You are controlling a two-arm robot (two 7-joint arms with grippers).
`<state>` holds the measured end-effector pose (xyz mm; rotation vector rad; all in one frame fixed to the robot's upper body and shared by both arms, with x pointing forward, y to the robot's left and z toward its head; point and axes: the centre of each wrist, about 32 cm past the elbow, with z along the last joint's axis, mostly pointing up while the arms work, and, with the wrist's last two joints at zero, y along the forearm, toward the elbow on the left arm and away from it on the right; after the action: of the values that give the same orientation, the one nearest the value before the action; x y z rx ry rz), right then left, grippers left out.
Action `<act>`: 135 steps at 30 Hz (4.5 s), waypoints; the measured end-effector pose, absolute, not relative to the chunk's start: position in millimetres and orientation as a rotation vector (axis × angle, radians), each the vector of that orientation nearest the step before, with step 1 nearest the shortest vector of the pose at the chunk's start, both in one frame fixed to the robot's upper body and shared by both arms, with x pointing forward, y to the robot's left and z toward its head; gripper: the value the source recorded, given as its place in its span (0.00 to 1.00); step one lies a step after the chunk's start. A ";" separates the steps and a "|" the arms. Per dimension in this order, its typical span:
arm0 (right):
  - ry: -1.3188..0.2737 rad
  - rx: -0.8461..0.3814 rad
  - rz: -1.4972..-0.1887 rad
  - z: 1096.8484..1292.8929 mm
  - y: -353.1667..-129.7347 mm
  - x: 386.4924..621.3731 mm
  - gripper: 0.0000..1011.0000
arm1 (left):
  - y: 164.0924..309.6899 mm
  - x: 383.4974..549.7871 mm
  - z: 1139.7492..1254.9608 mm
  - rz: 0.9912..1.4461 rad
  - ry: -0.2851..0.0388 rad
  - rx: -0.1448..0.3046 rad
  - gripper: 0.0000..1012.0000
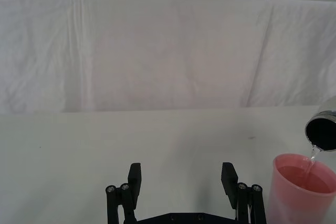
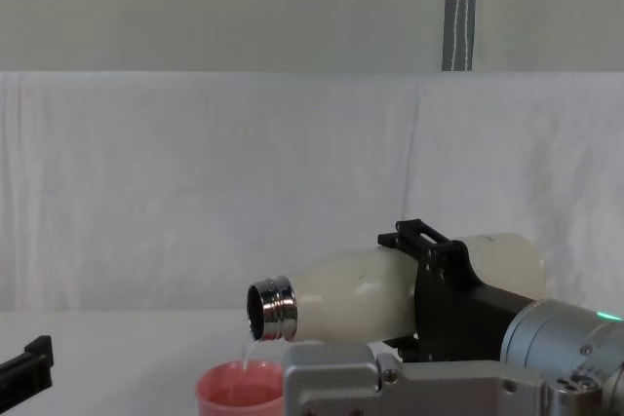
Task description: Grasp the thermos with one hand and pour water into the cup lid.
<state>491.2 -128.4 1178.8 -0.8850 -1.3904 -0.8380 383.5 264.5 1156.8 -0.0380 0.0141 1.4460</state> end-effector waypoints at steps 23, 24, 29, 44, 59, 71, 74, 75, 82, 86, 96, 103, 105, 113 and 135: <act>-1.387 -0.891 -0.841 1181.4 -129.8 490.7 0.94 | 264.5 383.5 1156.8 1.446 0.014 -0.038 0.99; -1.387 -0.891 -0.841 1181.5 -129.9 490.7 0.94 | 264.5 383.5 1156.8 1.446 0.014 -0.038 0.99; -1.388 -0.892 -0.844 1182.7 -130.7 490.6 0.94 | 264.5 383.5 1156.8 1.446 0.014 -0.038 0.99; -1.390 -0.894 -0.848 1184.1 -132.1 491.8 0.94 | 264.5 383.5 1156.8 1.446 0.014 -0.038 0.99; -1.386 -0.894 -0.850 1184.1 -132.6 492.6 0.94 | 264.5 383.5 1156.8 1.446 0.014 -0.038 0.99; -1.384 -0.894 -0.850 1183.2 -132.5 492.6 0.94 | 264.5 383.5 1156.8 1.446 0.014 -0.038 0.99; -1.383 -0.892 -0.850 1182.9 -132.5 492.5 0.94 | 264.5 383.5 1156.8 1.446 0.014 -0.038 0.99; -1.382 -0.892 -0.850 1182.8 -132.4 492.5 0.94 | 264.5 383.5 1156.8 1.446 0.014 -0.038 0.99; -1.342 -0.862 -0.871 1181.7 -133.0 492.0 0.94 | 264.5 383.5 1156.8 1.446 0.014 -0.038 0.99; -1.295 -0.832 -0.893 1182.2 -134.1 491.2 0.94 | 264.5 383.5 1156.8 1.446 0.014 -0.038 0.99; -1.239 -0.774 -0.923 1187.4 -135.4 488.2 0.94 | 264.5 383.5 1156.8 1.446 0.014 -0.038 0.99; -1.227 -0.724 -0.943 1195.3 -137.5 485.7 0.94 | 264.5 383.5 1156.8 1.446 0.014 -0.038 0.99; -1.221 -0.715 -0.948 1196.6 -138.6 485.3 0.94 | 264.5 383.5 1156.8 1.446 0.014 -0.038 0.99; -1.181 -0.664 -0.977 1200.6 -144.7 483.9 0.94 | 264.5 383.5 1156.8 1.446 0.014 -0.038 0.99; -1.024 -0.529 -1.053 1201.6 -155.6 483.1 0.94 | 264.5 383.5 1156.8 1.446 0.014 -0.038 0.99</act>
<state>483.1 -155.6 1201.6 -0.5291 -1.0239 -1.0535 383.5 264.5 1156.8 -0.0380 0.0140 1.4460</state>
